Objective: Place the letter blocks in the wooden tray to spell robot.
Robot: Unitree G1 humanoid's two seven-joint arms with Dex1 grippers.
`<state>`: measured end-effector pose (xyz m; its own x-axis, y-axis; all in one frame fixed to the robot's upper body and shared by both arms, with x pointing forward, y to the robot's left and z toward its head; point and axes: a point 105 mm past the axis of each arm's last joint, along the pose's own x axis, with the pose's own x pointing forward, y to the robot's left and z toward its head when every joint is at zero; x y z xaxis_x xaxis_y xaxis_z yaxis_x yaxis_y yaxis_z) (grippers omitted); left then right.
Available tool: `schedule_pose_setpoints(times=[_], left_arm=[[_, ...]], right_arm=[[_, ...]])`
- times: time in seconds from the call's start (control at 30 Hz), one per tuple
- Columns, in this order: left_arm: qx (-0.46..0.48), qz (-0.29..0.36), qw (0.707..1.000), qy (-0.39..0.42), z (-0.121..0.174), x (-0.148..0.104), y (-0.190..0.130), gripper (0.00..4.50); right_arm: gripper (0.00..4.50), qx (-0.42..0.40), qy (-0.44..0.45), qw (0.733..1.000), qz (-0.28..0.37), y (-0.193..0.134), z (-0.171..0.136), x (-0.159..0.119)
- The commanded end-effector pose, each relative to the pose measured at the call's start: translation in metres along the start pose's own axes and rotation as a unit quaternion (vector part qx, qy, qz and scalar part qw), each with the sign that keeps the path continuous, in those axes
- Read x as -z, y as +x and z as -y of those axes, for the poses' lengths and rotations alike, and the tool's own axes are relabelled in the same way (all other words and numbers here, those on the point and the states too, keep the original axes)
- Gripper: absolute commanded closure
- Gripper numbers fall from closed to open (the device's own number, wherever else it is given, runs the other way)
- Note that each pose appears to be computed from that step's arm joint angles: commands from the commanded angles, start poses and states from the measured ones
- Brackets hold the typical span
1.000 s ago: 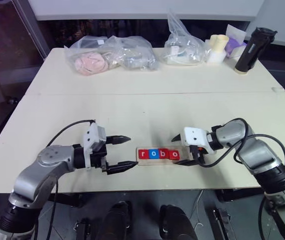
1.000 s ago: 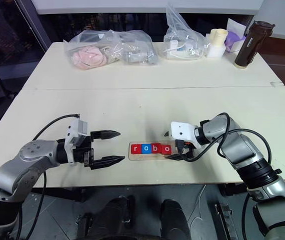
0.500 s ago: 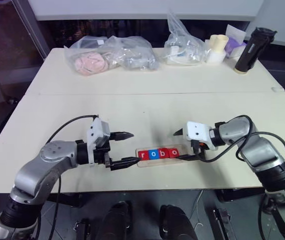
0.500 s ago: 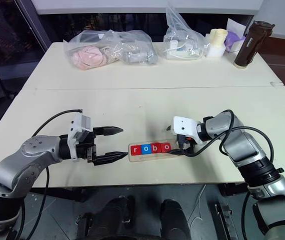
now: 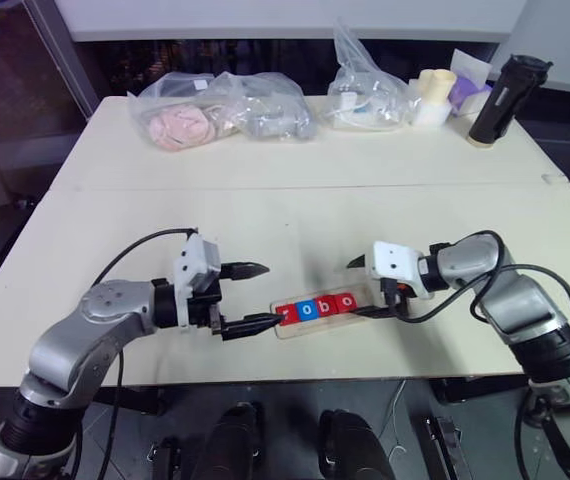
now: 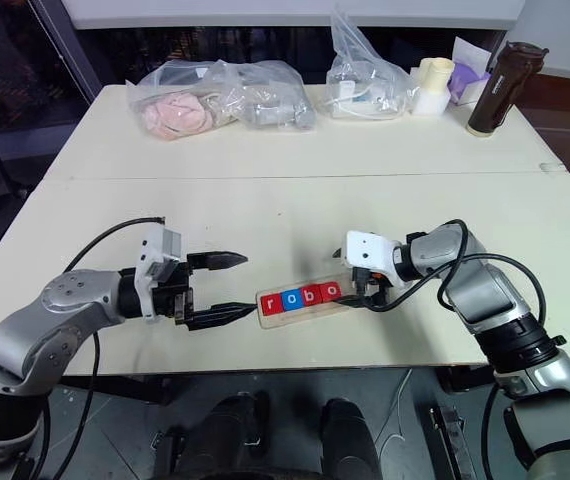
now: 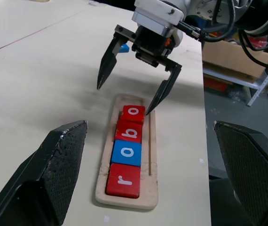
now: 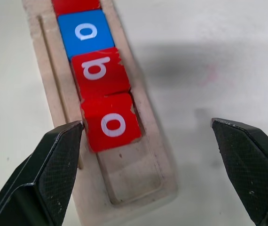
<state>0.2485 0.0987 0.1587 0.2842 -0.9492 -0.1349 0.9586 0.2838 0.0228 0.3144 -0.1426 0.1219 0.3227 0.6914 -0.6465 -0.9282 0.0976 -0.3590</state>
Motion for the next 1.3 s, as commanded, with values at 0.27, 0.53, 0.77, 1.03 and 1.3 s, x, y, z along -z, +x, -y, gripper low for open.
schedule_pose_setpoints(times=[0.27, 0.53, 0.77, 1.03, 1.3], left_arm=[[0.002, 0.007, 1.0, 0.016, 0.001, 0.003, -0.003, 0.0], [0.001, 0.008, 1.0, 0.018, -0.001, 0.002, -0.003, 0.0], [0.002, 0.01, 1.0, 0.018, -0.002, 0.001, -0.002, 0.0], [0.007, 0.011, 1.0, 0.02, 0.0, -0.003, 0.001, 0.0], [0.007, 0.011, 1.0, 0.02, 0.001, -0.004, 0.001, 0.0]], right_arm=[[0.04, 0.015, -0.013, 1.0, 0.009, -0.002, 0.004, -0.007], [0.04, 0.008, -0.015, 1.0, 0.005, -0.006, 0.001, -0.007], [0.04, 0.014, -0.012, 1.0, -0.001, -0.009, 0.003, -0.002], [0.04, 0.032, -0.007, 0.999, -0.007, -0.008, 0.009, 0.005], [0.04, 0.03, -0.013, 0.999, -0.005, -0.013, 0.008, 0.002]])
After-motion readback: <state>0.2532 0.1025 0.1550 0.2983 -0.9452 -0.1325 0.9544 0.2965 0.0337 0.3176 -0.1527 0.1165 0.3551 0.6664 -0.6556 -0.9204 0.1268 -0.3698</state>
